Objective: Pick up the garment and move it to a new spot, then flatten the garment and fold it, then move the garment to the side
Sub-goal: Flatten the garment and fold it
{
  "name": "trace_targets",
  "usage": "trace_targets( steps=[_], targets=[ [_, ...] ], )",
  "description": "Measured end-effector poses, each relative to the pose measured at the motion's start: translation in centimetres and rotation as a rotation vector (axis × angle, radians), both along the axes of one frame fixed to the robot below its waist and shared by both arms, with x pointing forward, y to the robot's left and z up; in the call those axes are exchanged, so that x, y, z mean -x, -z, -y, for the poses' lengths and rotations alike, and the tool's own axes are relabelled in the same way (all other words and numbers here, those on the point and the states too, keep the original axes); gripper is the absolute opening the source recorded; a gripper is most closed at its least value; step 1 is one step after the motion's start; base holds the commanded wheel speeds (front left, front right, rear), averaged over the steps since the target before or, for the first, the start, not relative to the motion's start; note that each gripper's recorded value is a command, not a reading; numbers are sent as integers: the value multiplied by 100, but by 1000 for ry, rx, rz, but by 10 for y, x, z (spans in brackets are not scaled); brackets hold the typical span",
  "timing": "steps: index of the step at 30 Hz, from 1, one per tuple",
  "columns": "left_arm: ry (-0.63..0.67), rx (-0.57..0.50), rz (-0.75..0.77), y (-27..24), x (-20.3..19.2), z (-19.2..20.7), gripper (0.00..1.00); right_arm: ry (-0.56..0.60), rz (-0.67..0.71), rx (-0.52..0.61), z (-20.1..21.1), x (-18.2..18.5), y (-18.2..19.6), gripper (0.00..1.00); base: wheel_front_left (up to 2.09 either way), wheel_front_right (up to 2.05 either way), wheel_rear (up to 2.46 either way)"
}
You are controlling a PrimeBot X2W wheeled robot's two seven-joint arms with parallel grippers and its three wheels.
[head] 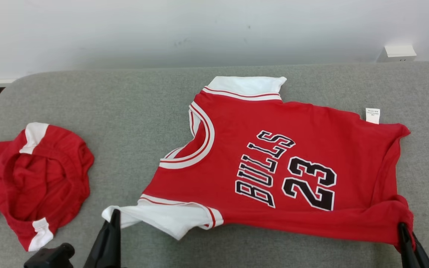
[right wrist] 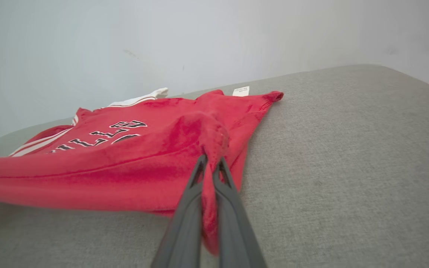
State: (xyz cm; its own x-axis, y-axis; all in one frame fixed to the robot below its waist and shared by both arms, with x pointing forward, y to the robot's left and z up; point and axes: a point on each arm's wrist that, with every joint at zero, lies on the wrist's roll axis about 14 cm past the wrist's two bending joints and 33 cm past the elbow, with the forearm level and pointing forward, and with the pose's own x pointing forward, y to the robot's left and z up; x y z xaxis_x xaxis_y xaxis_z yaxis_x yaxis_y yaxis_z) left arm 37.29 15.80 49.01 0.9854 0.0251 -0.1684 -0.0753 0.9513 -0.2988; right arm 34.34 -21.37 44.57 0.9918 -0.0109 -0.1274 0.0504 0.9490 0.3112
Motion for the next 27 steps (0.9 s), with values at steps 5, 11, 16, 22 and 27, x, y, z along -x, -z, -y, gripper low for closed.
trace_targets(
  steps=[5,11,16,22,27],
  targets=[
    [36,-9,-19,-4,-2,4,0,19,-23,-10,0,4,1,0,0,0,0],
    [151,-22,-33,0,-36,21,0,36,-29,-9,1,-4,1,0,0,0,0],
    [283,-44,-62,12,-82,47,0,70,-20,3,13,-25,2,0,0,0,0],
    [419,-100,-115,40,-125,78,0,108,-77,-3,21,-36,25,0,0,0,0],
    [489,-125,-144,66,-148,99,0,125,-126,-7,23,-40,45,0,0,0,0]
  ],
)
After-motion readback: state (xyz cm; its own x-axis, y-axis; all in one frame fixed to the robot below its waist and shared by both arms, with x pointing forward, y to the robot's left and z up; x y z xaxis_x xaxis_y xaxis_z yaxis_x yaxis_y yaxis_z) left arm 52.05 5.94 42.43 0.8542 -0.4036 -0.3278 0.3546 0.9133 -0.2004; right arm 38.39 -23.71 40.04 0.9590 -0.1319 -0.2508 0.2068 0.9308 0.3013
